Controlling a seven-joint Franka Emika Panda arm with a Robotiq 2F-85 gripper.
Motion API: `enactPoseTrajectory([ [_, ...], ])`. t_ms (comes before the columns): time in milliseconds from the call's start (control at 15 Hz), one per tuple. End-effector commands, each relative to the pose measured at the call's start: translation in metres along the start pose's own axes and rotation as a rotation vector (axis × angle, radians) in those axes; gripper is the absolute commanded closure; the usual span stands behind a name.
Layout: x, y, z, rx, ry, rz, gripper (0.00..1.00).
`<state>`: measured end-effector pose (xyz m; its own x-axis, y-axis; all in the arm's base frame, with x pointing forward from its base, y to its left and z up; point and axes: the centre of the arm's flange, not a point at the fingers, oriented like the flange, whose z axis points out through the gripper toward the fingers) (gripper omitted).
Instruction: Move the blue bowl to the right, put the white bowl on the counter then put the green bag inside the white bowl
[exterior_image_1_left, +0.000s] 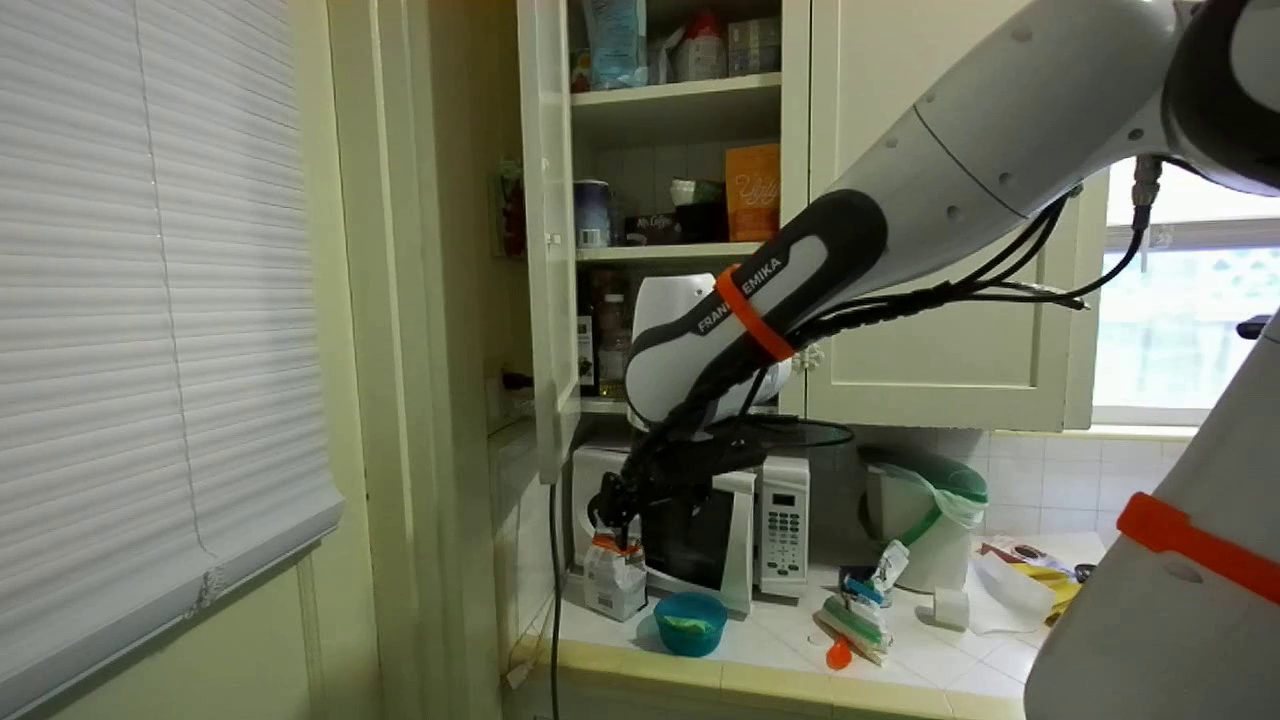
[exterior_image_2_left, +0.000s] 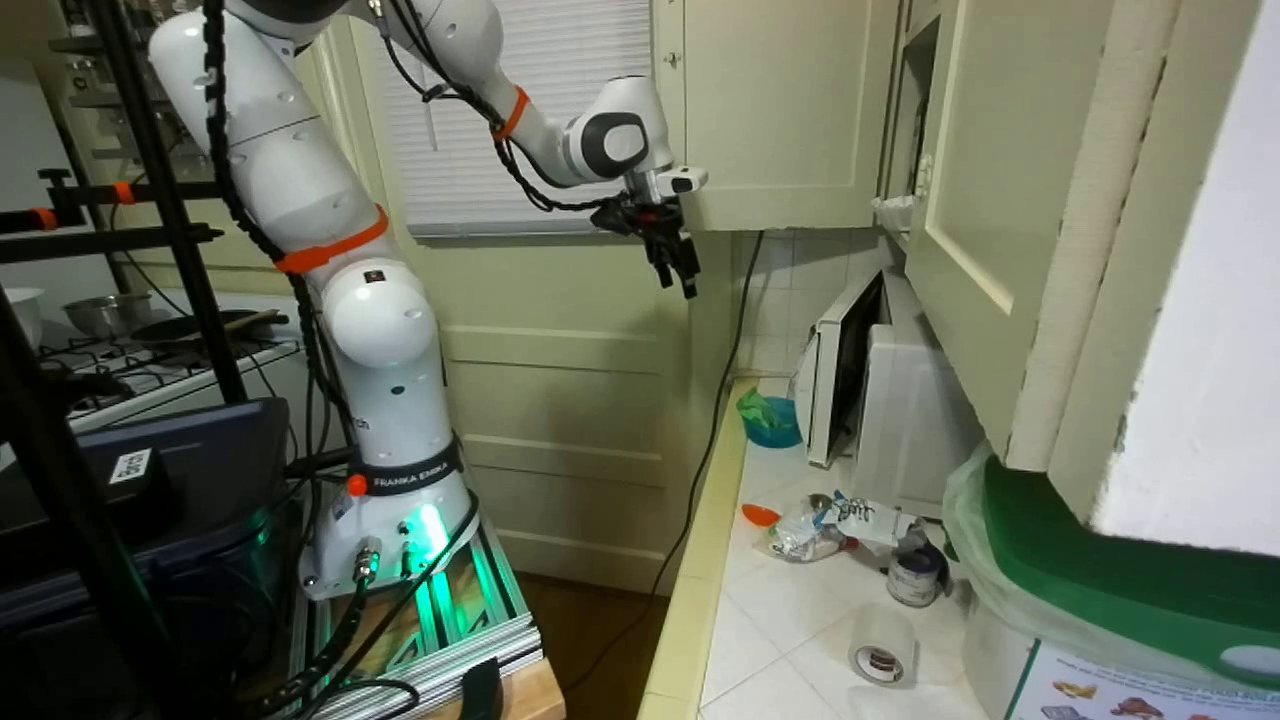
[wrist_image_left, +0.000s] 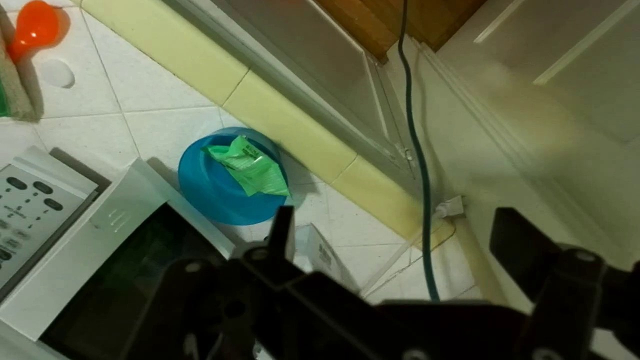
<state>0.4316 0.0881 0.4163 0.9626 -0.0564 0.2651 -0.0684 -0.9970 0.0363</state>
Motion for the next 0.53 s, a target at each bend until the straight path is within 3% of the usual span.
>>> enactPoseTrajectory([
  [0, 0.0, 0.018, 0.046, -0.046, 0.076, 0.095, 0.0],
  [467, -0.011, 0.069, 0.109, -0.061, 0.063, 0.308, 0.0],
])
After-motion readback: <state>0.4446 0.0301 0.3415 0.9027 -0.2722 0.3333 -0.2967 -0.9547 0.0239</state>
